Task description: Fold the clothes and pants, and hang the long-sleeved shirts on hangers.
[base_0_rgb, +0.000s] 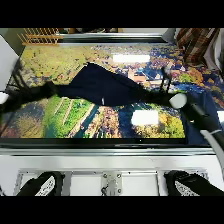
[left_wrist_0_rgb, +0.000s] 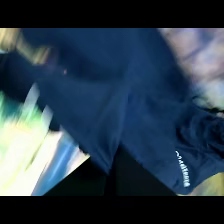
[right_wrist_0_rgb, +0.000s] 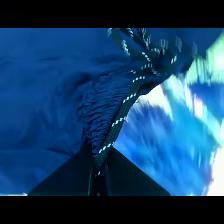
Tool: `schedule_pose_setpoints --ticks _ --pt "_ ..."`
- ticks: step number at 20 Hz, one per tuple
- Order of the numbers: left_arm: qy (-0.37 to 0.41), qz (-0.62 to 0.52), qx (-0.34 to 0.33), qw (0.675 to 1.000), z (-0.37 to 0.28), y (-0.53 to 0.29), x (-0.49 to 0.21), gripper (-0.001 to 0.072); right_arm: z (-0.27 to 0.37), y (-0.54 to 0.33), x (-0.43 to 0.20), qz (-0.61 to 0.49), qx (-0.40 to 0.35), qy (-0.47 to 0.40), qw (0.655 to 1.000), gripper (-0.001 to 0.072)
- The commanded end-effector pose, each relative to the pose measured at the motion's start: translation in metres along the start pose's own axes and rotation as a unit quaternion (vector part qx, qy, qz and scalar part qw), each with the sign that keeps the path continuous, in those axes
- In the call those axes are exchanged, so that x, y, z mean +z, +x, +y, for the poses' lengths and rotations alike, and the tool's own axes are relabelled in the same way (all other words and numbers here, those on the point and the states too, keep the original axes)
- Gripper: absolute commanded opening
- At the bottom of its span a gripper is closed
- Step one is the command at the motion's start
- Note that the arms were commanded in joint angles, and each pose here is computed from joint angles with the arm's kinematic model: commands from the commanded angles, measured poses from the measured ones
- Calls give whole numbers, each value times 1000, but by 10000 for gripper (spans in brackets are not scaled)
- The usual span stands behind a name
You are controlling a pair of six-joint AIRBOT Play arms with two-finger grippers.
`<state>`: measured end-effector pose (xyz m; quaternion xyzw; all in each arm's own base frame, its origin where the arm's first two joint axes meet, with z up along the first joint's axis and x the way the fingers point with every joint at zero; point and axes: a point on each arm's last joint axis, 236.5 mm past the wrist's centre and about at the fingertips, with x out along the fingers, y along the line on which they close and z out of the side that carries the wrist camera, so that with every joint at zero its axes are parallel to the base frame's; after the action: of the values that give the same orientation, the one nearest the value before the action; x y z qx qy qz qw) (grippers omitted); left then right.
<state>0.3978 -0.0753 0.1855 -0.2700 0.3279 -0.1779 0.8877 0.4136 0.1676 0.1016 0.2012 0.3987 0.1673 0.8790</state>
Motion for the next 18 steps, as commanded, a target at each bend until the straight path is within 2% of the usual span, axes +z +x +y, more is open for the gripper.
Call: schedule_pose_setpoints --ticks 1,5,7,9,11,14,18 --pt "145 -165 -62 974 -139 -135 74 6 64 -129 56 -47 31 -115 992 20" --pt "233 -318 -109 912 -246 -274 75 6 127 -254 75 -162 87 -105 977 20" --pt "248 -355 -123 893 -270 -310 66 6 136 -285 65 -179 107 -61 976 20" --pt "252 -361 -125 889 -275 -316 66 6 135 -290 49 -154 111 -17 982 20" --pt "232 -330 -121 907 -261 -291 75 6 124 -274 30 -98 95 16 991 20" --pt "185 -231 -102 950 -214 -213 93 6 95 -218 -3 22 50 52 997 20" --pt "82 -50 -67 993 -111 -70 97 6 44 -121 -44 168 -7 93 981 20"
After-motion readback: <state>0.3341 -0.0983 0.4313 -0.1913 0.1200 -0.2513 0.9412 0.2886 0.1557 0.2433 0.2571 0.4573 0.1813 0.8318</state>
